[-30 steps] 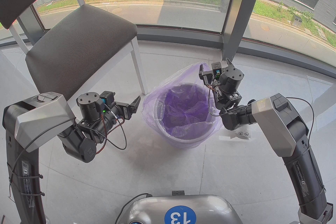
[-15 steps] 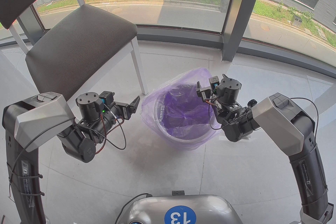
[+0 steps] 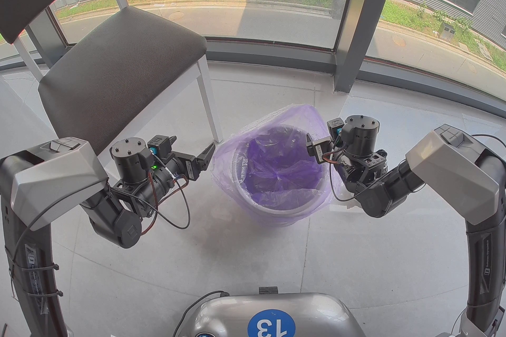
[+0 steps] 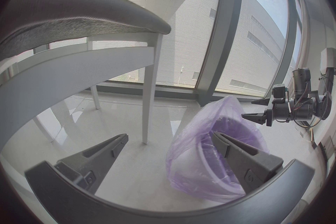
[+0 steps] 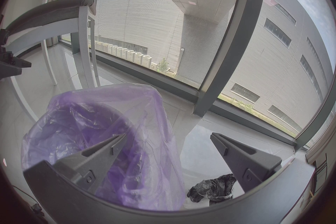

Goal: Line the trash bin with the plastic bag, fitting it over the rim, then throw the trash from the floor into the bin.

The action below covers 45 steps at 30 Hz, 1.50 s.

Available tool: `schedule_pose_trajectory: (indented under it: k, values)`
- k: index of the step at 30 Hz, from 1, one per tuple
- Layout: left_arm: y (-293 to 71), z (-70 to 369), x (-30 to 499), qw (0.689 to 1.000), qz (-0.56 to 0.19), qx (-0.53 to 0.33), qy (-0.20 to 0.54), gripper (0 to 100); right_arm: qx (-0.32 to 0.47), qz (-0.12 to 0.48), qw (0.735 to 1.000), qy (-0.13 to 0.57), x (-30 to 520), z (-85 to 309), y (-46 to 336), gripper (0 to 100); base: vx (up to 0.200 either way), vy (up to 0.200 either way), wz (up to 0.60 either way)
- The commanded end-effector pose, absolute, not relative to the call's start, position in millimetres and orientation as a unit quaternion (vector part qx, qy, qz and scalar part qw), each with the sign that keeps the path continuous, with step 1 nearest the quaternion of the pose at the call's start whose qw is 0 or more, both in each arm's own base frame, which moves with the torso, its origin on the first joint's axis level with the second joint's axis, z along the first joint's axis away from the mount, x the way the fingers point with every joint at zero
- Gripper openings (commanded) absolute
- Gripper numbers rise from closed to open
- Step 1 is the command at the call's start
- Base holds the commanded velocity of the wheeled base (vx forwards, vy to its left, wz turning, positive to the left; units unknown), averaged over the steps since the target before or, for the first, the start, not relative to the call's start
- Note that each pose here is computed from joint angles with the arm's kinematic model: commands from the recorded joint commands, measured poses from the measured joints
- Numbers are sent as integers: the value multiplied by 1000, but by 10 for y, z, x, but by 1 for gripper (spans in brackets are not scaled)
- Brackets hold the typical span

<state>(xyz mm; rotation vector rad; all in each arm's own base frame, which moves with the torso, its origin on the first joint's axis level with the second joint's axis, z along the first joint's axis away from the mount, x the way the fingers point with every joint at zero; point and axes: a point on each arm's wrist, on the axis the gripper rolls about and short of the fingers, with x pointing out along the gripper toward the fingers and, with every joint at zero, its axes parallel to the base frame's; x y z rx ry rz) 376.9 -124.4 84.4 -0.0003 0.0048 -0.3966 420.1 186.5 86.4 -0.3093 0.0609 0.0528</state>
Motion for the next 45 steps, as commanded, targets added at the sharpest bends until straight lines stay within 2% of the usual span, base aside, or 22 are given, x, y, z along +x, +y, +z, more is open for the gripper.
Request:
schedule_pose_trajectory:
  k: [1, 13, 24, 45]
  values:
    - [-1384, 1004, 3801, 975, -221, -2, 0, 100, -152, 26, 988, 31, 4102, 969, 1814, 100, 0, 0, 0]
    - [-1853, 1297, 3995, 957, -285, 5, 58, 100, -148, 40, 985, 76, 3943, 1081, 1690, 100, 0, 0, 0]
    - [-2166, 1203, 4221, 947, -310, 15, 82, 100, -142, 42, 987, 64, 4129, 1066, 1703, 100, 0, 0, 0]
    - [-2165, 1074, 4626, 952, -289, 41, 97, 100, -139, 41, 988, 60, 4335, 1038, 1785, 100, 0, 0, 0]
